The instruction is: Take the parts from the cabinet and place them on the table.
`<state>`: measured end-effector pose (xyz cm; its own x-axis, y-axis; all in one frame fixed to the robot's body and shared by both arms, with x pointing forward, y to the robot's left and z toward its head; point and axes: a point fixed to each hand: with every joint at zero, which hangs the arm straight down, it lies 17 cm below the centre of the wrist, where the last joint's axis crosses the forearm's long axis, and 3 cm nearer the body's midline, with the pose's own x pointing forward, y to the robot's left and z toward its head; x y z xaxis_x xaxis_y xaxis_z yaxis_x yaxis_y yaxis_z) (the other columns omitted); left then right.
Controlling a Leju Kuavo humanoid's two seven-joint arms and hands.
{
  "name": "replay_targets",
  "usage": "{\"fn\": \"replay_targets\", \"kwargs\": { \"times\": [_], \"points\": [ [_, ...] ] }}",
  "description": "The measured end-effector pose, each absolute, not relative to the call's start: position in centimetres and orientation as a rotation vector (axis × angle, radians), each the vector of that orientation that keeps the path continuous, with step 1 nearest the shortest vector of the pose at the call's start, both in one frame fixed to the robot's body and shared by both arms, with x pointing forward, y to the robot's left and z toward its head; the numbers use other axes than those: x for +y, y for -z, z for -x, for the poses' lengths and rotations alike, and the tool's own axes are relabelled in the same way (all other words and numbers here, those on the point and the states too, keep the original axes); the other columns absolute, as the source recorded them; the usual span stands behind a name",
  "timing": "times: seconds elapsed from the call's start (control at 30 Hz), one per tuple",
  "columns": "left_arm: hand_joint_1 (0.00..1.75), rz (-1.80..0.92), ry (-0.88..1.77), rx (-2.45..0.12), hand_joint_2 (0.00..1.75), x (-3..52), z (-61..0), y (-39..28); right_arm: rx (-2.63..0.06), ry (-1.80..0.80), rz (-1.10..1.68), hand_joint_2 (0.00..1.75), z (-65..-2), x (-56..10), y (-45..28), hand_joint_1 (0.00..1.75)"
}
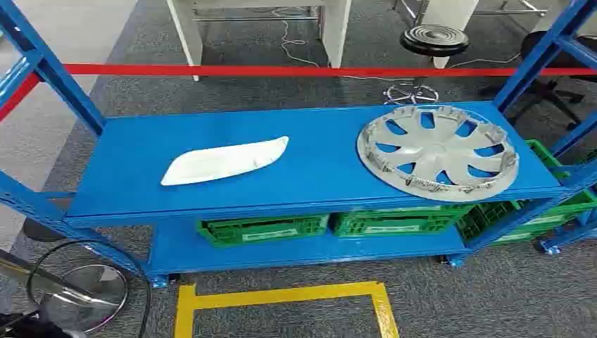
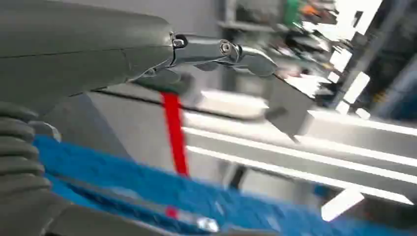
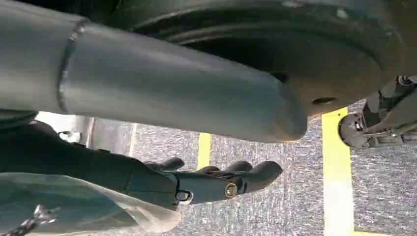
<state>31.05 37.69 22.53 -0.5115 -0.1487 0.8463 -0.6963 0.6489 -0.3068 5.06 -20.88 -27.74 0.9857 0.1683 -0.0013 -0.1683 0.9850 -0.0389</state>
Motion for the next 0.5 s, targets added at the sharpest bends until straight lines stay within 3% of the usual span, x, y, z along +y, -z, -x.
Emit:
{"fn": "replay_targets", "kwargs": {
  "times": [0.5],
  "points": [
    [0.0,-0.264,-0.569,-2.346,1.75,23.7,-37.1,-32.6,-0.006,-0.237,0.015,0.0,-5.4,-20.4,27.6,0.0]
  ]
}}
